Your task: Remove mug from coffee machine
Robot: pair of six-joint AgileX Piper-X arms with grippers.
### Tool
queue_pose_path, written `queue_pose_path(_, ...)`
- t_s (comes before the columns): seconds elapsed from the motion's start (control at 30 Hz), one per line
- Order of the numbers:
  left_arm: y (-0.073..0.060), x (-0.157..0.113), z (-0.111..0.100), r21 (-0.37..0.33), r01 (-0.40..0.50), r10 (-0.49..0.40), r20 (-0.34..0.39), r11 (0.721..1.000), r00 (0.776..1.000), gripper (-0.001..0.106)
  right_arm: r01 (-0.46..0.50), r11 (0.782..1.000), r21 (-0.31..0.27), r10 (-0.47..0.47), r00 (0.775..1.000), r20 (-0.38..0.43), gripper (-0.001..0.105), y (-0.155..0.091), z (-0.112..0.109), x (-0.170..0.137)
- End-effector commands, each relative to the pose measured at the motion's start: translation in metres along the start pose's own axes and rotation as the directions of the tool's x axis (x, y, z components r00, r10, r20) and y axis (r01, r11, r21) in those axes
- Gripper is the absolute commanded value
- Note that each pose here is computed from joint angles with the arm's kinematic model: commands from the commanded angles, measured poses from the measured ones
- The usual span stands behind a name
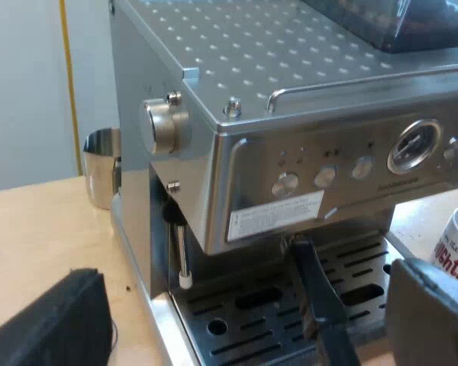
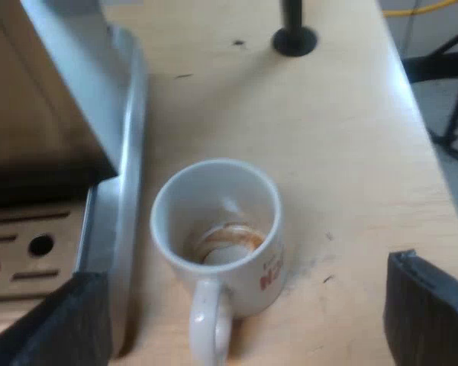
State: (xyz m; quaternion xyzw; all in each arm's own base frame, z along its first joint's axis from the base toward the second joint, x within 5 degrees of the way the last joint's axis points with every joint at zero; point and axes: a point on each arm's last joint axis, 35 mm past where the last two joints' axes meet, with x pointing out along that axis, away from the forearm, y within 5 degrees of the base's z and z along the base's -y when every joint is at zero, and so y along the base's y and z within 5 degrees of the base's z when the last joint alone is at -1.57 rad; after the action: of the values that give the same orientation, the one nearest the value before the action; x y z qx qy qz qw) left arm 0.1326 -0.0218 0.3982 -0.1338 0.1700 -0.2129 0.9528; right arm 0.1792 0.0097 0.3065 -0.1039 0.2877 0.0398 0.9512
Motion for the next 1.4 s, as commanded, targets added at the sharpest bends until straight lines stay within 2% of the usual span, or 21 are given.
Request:
queue_pose_path(0.03,-0.003,-0.006,0.0,-0.001,0.004,-0.004,0.007,1.0,1.0,0.083,0.023,1.0,-0.001,-0.023,1.0,-0.008,0.074,-0.013,-0.003,-0.01)
queue_pose_path(0.17,-0.007,-0.015,0.0,0.011,0.01,-0.01,0.032,1.0,0.999,0.083,0.075,0.997,-0.035,-0.075,0.997,-0.016,0.074,-0.02,-0.011,-0.03)
queue_pose_path(0.27,-0.01,-0.022,0.0,0.022,0.015,-0.016,0.056,1.0,0.998,0.083,0.091,0.993,-0.074,-0.089,0.996,0.024,0.074,-0.017,-0.015,-0.05)
queue_pose_path(0.43,-0.016,-0.035,-0.002,0.036,0.021,-0.024,0.086,0.999,0.996,0.083,0.113,0.991,-0.072,-0.107,0.99,0.09,0.074,-0.014,-0.02,-0.074)
queue_pose_path(0.6,-0.024,-0.059,-0.012,0.045,0.024,-0.029,0.103,0.999,0.994,0.083,0.145,0.987,-0.068,-0.13,0.975,0.18,0.074,-0.006,-0.036,-0.114)
queue_pose_path(0.8,-0.032,-0.079,-0.022,0.057,0.04,-0.046,0.112,0.998,0.993,0.083,0.155,0.986,-0.058,-0.139,0.967,0.214,0.074,0.002,-0.054,-0.137)
queue_pose_path(0.93,-0.034,-0.091,-0.029,0.072,0.02,-0.028,0.124,0.997,0.992,0.083,0.159,0.986,-0.055,-0.143,0.963,0.229,0.074,0.006,-0.065,-0.148)
queue_pose_path(1.03,-0.036,-0.102,-0.033,0.086,-0.012,-0.003,0.168,0.996,0.986,0.083,0.164,0.985,-0.054,-0.147,0.959,0.244,0.074,0.009,-0.073,-0.156)
queue_pose_path(1.13,-0.039,-0.115,-0.038,0.093,-0.032,0.012,0.207,0.995,0.978,0.083,0.158,0.986,-0.055,-0.142,0.964,0.225,0.074,0.01,-0.078,-0.158)
queue_pose_path(1.3,-0.04,-0.127,-0.05,0.089,-0.051,0.031,0.215,0.995,0.976,0.083,0.14,0.988,-0.058,-0.128,0.977,0.171,0.074,0.012,-0.084,-0.16)
queue_pose_path(1.4,-0.039,-0.143,-0.065,0.081,-0.141,0.119,0.232,0.987,0.965,0.083,0.117,0.991,-0.062,-0.106,0.982,0.155,0.074,0.013,-0.086,-0.157)
